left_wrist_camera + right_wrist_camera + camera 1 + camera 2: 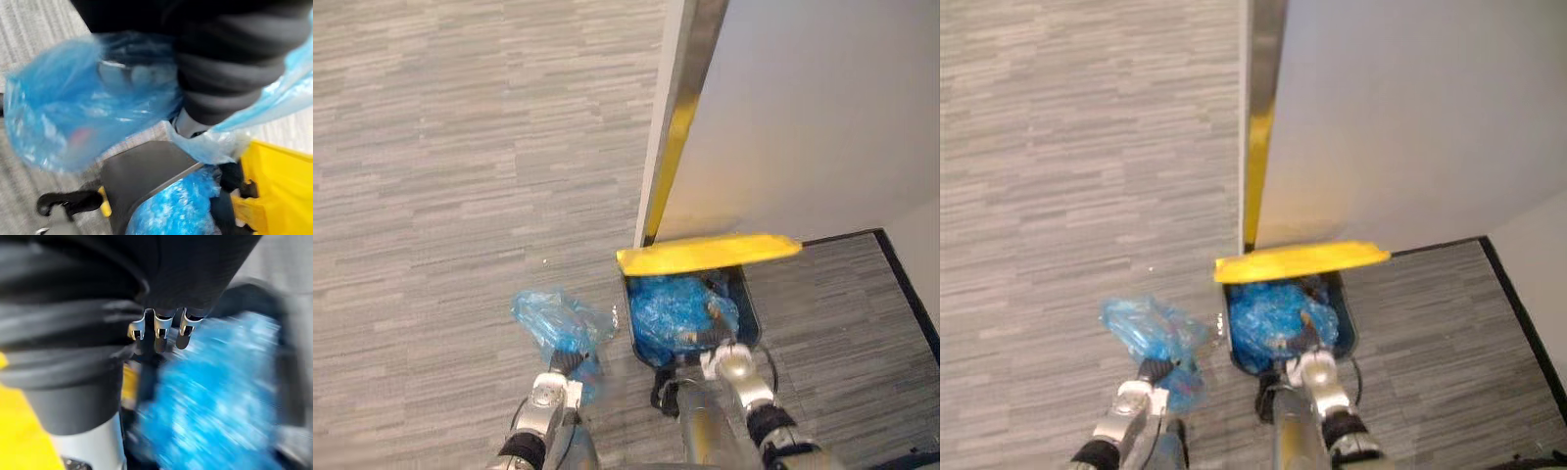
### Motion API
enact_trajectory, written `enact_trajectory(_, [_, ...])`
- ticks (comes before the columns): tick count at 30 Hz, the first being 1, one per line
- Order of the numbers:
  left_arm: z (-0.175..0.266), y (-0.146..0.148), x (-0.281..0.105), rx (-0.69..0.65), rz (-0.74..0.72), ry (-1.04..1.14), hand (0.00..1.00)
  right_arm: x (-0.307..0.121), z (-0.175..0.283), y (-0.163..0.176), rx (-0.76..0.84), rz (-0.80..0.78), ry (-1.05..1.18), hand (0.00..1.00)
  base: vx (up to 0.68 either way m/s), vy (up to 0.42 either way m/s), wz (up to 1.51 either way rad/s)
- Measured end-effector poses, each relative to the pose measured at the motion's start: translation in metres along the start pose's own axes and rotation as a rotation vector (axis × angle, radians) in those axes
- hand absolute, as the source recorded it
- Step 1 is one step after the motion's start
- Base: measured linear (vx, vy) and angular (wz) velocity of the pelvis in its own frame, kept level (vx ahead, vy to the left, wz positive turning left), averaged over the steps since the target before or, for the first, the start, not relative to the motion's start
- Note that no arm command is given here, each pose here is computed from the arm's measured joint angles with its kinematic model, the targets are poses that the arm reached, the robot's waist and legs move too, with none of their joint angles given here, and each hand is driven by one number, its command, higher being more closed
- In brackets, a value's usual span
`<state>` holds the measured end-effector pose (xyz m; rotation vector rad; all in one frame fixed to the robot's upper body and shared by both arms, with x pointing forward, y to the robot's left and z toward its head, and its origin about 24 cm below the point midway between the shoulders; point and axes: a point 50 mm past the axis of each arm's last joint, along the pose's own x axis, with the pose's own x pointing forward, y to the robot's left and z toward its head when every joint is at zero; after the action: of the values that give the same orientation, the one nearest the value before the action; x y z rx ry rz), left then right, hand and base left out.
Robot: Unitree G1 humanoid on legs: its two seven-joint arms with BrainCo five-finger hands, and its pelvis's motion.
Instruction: Gather rubbish on tea table into small bin, then transfer packed bag to large trash can.
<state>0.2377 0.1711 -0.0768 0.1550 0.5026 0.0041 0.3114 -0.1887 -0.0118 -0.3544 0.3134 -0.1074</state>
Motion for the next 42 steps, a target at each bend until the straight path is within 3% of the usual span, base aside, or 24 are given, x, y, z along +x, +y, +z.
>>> enact_trajectory(4, [0.043,0.006,0.004,-0.028,-0.01,-0.188,1.0,0.025,0.072,-0.052,0.004,-0.14,-0.184,0.0,-0.19,-0.068,0.22])
enact_trajectory(13, [0.081,-0.022,-0.004,-0.024,-0.17,-0.359,1.0,0.032,0.159,-0.087,0.107,-0.213,-0.393,0.0,-0.04,-0.006,-0.07])
enact_trajectory(24, [0.116,-0.047,-0.018,-0.07,-0.312,-0.501,1.0,0.034,0.174,-0.08,0.12,-0.178,-0.416,0.0,0.0,0.004,0.0])
enact_trajectory(32, [0.155,-0.086,-0.03,-0.067,-0.481,-0.632,1.0,0.034,0.184,-0.073,0.145,-0.158,-0.434,0.0,-0.01,-0.008,-0.04])
enact_trajectory(38, [0.191,-0.133,-0.048,-0.049,-0.642,-0.744,1.0,0.029,0.198,-0.067,0.166,-0.13,-0.492,0.0,0.05,-0.008,-0.06])
enact_trajectory(42, [0.214,-0.145,-0.056,-0.024,-0.667,-0.824,1.0,0.019,0.22,-0.058,0.192,-0.099,-0.583,0.0,0.03,0.004,-0.22])
